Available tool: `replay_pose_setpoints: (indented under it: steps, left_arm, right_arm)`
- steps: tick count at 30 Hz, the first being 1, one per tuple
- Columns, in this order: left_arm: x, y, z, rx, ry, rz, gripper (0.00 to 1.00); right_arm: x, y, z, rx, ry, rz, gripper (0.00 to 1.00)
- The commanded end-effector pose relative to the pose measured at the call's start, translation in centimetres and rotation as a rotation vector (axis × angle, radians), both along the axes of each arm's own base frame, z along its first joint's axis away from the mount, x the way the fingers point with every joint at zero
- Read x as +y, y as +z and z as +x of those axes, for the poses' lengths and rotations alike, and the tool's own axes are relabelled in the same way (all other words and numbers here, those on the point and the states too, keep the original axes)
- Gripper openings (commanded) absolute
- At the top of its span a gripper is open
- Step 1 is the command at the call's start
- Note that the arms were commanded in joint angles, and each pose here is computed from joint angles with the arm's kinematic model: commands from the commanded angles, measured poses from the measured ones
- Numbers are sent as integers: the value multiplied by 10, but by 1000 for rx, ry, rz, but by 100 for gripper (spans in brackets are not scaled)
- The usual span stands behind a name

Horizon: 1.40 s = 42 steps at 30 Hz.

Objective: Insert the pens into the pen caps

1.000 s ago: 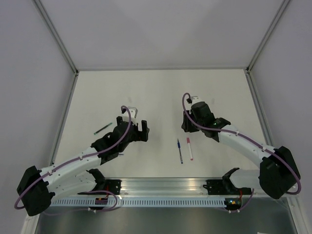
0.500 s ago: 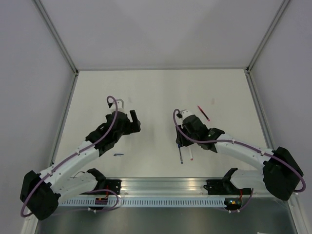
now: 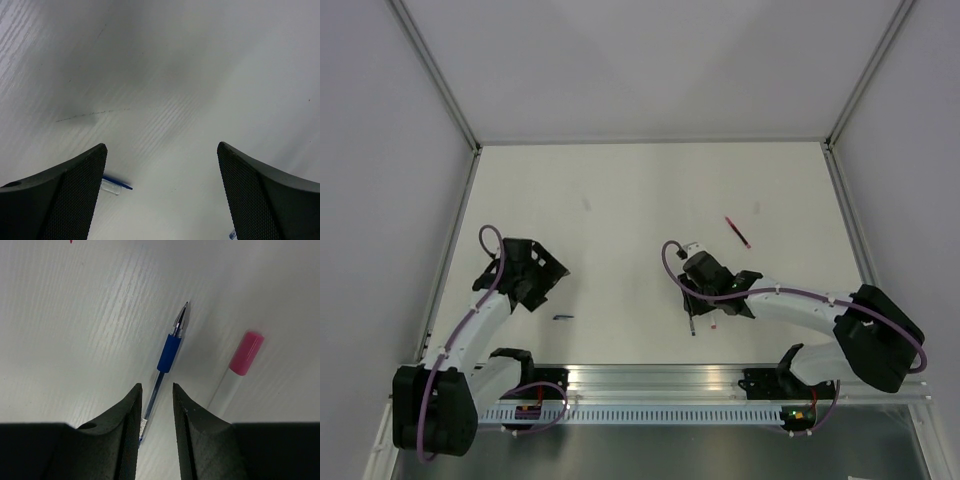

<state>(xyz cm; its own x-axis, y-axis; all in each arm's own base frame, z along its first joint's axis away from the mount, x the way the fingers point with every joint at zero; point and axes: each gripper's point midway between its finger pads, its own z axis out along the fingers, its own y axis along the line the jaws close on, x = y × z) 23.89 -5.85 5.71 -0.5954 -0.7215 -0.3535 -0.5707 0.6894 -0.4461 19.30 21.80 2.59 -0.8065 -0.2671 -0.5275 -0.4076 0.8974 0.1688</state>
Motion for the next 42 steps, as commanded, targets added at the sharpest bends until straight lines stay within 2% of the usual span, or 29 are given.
replay_pose_setpoints:
  steps: [1,9,14,18,19,21,25,28,33,42]
  left_arm:
    - [5,1,-11,62,118,-32,96]
    - [29,16,-33,97,323,15,96]
    - [35,13,-49,150,371,36,96]
    - [29,1,-63,232,417,-9,96]
    - [26,-2,-65,249,415,-21,96]
    - [18,-8,-70,284,415,-63,94]
    - [12,-22,-82,344,473,-113,90]
    - [5,-37,-92,394,497,-151,83]
    - [11,-50,-99,450,559,-121,78]
    - [13,-59,-91,525,617,-79,70]
  right_arm:
    - [1,-6,4,-8,-41,-7,37]
    - [3,-23,-4,4,-56,-74,35]
    - [-2,-34,-8,5,-93,-158,29]
    - [-16,-50,-11,20,-119,-239,19]
    - [-18,-53,-12,24,-119,-251,8]
    - [-18,-58,-14,29,-115,-248,0]
    - [-10,-64,-20,44,-74,-191,0]
    - [-7,-60,-20,35,-65,-165,0]
    - [-3,-50,-17,7,-49,-135,0]
    - [1,-44,-18,-18,-20,-91,0]
